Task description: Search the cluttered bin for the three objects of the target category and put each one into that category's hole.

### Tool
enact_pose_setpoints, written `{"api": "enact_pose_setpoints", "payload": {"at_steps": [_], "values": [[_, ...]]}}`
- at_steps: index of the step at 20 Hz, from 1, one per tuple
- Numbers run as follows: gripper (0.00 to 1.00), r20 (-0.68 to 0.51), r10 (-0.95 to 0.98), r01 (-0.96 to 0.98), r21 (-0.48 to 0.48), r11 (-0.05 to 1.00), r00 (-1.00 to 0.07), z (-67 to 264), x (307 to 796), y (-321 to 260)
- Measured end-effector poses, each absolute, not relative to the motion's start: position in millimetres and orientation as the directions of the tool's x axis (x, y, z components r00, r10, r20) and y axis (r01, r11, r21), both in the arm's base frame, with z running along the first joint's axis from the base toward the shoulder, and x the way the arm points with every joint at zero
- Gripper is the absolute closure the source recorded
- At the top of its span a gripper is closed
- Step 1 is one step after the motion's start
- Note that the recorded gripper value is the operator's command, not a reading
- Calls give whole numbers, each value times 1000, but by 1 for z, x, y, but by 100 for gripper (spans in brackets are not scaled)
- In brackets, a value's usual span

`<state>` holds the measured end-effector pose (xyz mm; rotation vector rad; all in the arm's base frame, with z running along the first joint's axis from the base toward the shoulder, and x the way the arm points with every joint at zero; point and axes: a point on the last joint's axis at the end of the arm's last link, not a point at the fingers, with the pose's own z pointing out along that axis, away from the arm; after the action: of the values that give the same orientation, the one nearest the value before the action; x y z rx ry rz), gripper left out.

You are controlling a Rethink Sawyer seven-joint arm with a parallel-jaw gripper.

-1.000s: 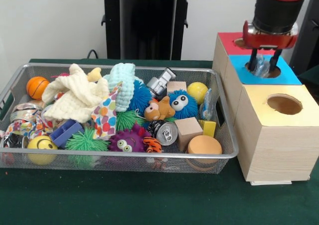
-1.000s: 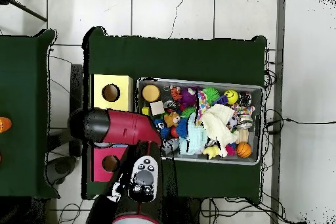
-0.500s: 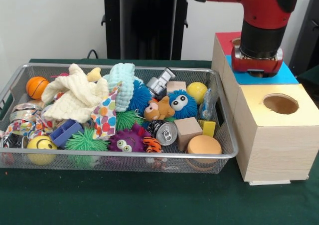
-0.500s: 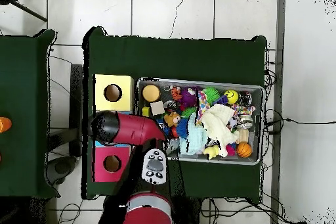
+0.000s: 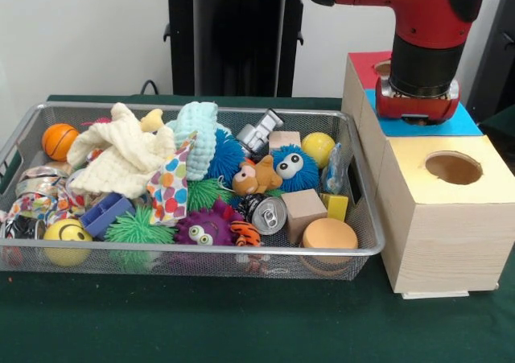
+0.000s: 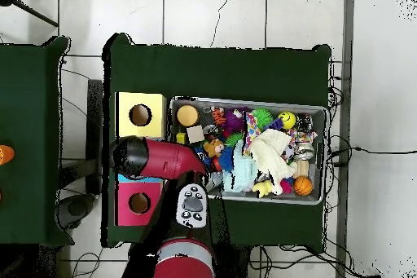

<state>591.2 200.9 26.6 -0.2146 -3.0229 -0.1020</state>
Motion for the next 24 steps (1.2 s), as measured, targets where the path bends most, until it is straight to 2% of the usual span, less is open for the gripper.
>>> {"api": "enact_pose_setpoints", "payload": {"at_steps": [4, 5, 24], "values": [[100, 114, 137, 144, 59, 988, -984, 27, 591, 201], [0, 111, 136, 143, 59, 988, -985, 27, 592, 202], [0, 94, 99, 101, 16, 995, -991, 21, 589, 214]]}}
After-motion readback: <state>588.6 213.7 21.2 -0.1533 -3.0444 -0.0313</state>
